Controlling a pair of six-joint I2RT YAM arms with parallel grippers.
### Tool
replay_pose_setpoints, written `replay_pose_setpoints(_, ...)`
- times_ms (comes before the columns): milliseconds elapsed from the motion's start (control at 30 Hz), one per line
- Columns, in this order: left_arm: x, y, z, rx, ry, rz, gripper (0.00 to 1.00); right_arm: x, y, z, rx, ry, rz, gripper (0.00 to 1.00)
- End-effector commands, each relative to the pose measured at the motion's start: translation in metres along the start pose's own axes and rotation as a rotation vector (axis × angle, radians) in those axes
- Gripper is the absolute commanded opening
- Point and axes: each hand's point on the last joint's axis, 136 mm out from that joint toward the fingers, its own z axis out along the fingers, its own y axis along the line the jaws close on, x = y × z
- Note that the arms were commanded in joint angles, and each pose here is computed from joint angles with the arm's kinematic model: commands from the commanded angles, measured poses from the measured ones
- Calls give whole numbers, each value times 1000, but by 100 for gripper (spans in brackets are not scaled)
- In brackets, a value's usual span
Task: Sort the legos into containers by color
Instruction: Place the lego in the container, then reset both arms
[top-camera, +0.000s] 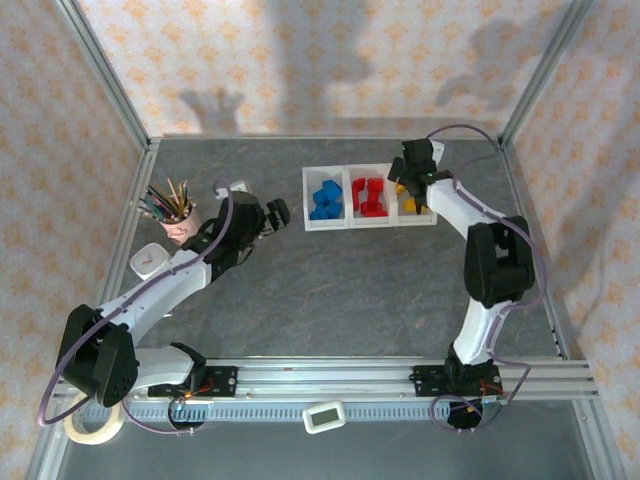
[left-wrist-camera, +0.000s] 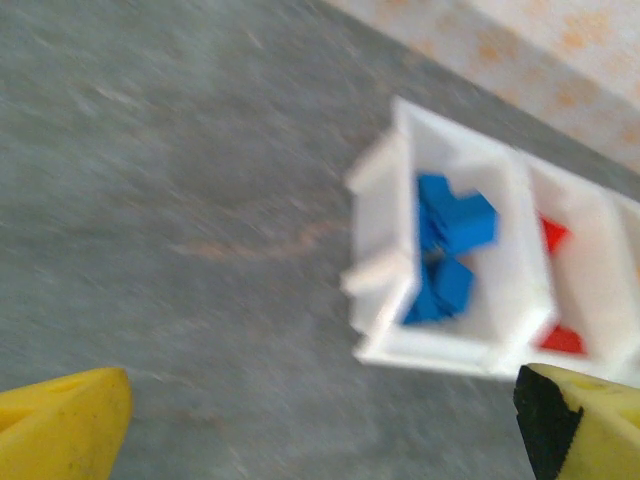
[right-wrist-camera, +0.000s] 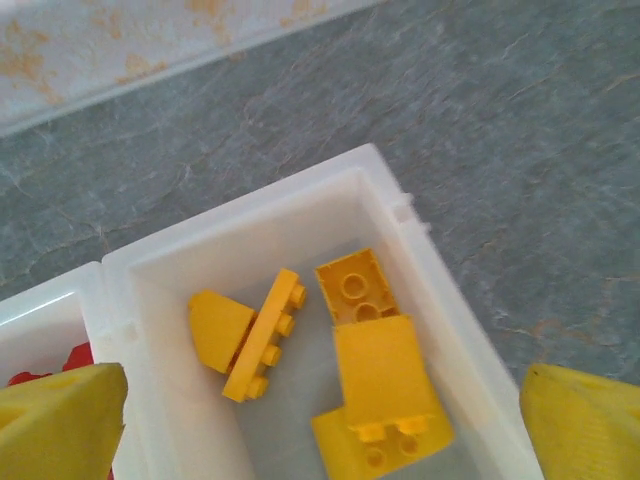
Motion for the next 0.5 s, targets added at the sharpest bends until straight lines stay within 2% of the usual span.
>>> replay_pose_setpoints(0,-41,62,1,-220,-156,60,99,-22,-53,-39,124,-189,91,100)
replay_pose_setpoints(67,-53,96,-4,-330,-221,96,99,-8,-86,-55,208,-284,108,100)
replay_pose_setpoints(167,-55,144,-17,-482,-325,147,99,25,-114,-63,228,-386,88,100)
replay_pose_setpoints(267,-47,173,-22,-504,-413,135,99,52,-124,-55,224,-408,41,100)
replay_pose_setpoints(333,-40,180,-24,-487,-495,165,99,65,-118,-50,157,-426,21,100)
replay_pose_setpoints(467,-32,182,-21,-444,-576,215,99,55,-104,-56,50,-511,-41,100)
